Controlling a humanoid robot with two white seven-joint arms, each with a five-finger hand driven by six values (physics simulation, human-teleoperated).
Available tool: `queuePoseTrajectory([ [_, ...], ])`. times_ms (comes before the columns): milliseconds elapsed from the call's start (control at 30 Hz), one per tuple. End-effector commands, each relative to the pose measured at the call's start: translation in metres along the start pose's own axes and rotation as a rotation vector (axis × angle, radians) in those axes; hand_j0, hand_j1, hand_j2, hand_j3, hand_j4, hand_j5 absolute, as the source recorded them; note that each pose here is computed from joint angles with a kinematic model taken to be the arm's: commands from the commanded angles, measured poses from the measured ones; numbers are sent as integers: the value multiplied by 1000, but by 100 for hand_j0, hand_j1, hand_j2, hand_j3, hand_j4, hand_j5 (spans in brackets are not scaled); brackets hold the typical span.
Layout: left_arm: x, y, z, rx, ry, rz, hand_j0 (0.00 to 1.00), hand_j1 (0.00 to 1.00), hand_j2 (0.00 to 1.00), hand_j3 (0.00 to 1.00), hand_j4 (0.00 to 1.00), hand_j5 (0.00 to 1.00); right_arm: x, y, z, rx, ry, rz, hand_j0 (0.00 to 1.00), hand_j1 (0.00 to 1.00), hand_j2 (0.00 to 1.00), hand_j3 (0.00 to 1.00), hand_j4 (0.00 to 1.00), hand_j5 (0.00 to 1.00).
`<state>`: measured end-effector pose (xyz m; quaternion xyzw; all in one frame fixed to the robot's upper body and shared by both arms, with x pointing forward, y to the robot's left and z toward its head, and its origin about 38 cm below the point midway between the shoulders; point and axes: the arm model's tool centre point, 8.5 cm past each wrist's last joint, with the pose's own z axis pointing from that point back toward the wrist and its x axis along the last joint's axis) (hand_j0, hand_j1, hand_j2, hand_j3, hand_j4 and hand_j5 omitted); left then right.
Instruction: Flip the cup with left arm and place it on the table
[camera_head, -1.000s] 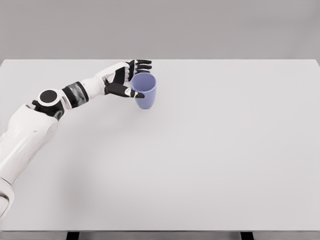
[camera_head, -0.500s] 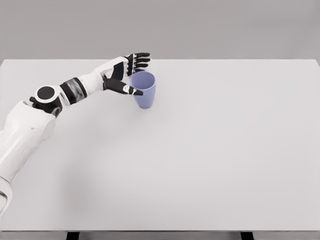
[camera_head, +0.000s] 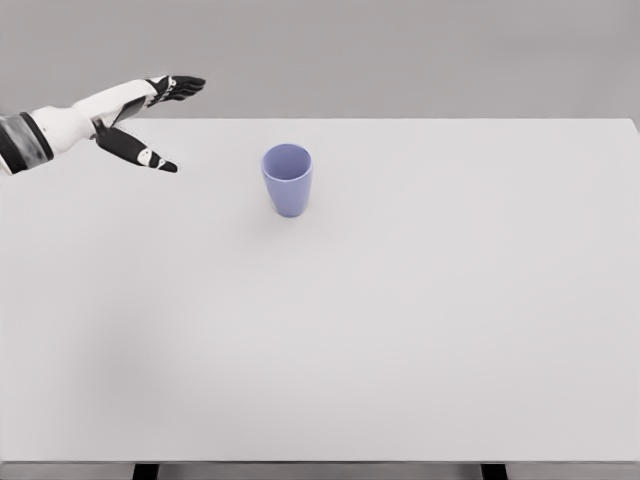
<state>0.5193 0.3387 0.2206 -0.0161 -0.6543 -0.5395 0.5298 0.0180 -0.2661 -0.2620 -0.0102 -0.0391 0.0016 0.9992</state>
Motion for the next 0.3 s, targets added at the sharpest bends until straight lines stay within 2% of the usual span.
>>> queuePoseTrajectory([
  [0,-13,2,34,-86,69,-180,100,100,100,100,100,100,0,0,0,0,0,1,100,100,100,100,100,100],
  [133,-25,-14,38,-115,93,-157,100,100,100,100,100,100,0,0,0,0,0,0,100,100,100,100,100,100],
  [267,-28,-15,39,-116,100,-155,100,100,100,100,100,100,-1,0,0,0,1,0,100,100,100,100,100,100],
])
